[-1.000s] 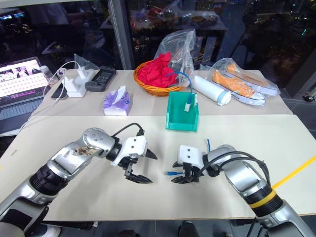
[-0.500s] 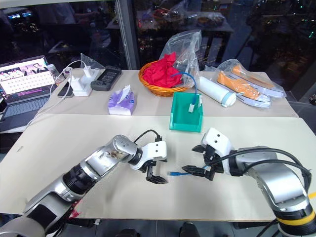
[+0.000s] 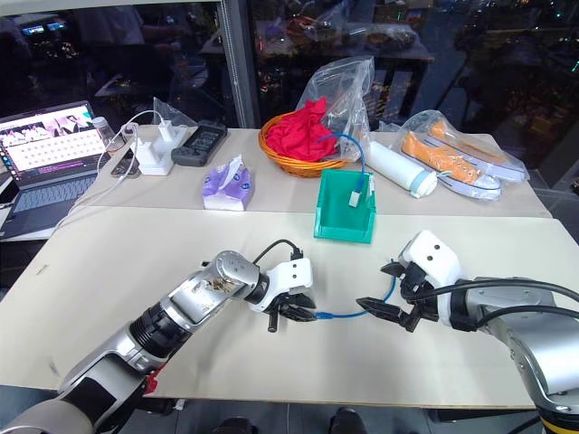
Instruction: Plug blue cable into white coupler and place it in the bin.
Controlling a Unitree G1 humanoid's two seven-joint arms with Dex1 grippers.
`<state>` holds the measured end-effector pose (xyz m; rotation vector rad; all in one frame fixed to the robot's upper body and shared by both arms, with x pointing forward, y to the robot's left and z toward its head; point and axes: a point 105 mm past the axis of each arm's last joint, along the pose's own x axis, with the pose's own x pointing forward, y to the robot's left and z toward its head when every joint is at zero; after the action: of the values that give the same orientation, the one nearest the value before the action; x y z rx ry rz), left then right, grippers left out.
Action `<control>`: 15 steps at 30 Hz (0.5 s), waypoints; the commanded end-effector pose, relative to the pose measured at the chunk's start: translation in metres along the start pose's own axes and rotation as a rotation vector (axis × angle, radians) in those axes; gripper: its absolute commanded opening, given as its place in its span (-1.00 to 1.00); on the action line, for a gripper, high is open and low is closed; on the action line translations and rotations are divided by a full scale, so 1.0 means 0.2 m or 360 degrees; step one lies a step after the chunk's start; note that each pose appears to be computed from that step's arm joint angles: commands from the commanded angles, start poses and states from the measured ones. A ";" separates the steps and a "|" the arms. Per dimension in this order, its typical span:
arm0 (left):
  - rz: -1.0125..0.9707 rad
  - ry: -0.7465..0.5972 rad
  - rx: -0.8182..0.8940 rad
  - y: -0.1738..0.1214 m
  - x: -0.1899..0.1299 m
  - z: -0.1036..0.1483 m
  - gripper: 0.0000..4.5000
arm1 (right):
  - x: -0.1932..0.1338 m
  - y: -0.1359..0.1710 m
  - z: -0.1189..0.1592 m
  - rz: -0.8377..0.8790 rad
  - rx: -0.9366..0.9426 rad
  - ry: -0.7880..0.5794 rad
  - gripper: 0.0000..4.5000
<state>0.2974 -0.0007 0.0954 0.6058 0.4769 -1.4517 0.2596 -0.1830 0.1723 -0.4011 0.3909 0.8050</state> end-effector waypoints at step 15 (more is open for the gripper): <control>-0.0014 -0.0795 0.0089 -0.05 -0.09 0.36 -0.96 | -0.14 0.41 -0.01 0.0203 0.0927 -0.0389 1.00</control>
<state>0.2881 -0.0285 0.1492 0.2583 0.1233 -1.5385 0.1805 -0.1627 0.1529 0.2114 0.4953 0.8061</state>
